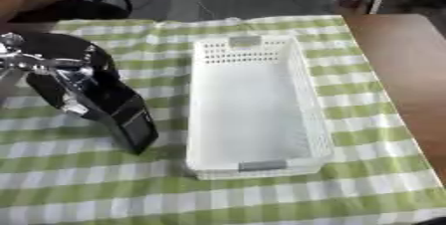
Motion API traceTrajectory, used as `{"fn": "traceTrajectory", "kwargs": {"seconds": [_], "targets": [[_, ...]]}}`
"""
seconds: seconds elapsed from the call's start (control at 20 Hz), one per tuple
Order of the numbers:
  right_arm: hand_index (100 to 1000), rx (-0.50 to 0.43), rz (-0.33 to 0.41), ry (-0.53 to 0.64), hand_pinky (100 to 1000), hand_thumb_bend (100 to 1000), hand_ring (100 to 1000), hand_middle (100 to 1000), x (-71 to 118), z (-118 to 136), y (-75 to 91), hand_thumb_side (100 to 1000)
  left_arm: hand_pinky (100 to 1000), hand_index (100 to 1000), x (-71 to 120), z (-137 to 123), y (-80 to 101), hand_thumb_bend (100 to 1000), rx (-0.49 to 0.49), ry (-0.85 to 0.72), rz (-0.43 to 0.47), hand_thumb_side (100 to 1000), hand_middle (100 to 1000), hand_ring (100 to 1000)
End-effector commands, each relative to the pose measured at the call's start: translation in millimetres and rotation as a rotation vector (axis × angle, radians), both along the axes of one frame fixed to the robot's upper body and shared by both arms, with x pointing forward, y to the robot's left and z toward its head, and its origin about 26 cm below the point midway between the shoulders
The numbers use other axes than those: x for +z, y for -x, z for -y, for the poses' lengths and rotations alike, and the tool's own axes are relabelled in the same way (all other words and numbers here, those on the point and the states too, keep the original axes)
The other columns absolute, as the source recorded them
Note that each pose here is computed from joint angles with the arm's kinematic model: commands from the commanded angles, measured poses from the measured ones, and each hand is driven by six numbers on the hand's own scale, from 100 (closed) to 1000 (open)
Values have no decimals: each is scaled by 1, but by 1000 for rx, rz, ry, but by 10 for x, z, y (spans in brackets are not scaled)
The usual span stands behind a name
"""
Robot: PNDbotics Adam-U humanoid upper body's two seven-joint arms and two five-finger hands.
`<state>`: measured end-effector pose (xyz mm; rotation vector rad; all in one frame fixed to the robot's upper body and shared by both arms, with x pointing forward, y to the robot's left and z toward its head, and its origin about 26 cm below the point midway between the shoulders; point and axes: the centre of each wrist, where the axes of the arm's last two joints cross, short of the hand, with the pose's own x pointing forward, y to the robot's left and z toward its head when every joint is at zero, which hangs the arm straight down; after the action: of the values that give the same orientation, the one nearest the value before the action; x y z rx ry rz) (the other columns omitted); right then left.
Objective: Pick up objects on the table and place them in the box.
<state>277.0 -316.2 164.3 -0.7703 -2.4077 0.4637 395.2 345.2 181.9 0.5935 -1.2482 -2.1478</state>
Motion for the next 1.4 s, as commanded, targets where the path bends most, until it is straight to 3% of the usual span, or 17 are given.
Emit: {"fn": "traceTrajectory", "kwargs": {"seconds": [0.05,0.25,0.55,0.65,1.15,1.4], "targets": [[815,8,16,22,796,100,836,804,77,11,4,598,870,818,118,15,-41,819,-180,-187,-81,674,692,793],[815,9,16,22,796,100,836,804,76,11,4,598,859,788,102,72,-87,797,-196,-179,-70,652,645,781],[815,8,15,21,796,100,836,804,74,13,5,598,811,692,118,105,-114,665,-204,-158,-45,587,528,712],[815,6,15,21,796,100,836,804,72,15,7,597,771,623,137,103,-112,593,-201,-149,-34,558,471,662],[815,3,13,19,796,100,836,804,67,20,10,597,760,604,231,104,-93,523,-185,-124,-6,520,459,651],[815,-2,10,18,797,100,837,804,59,27,15,596,758,596,480,46,-82,512,-138,-62,62,513,454,646]]}}
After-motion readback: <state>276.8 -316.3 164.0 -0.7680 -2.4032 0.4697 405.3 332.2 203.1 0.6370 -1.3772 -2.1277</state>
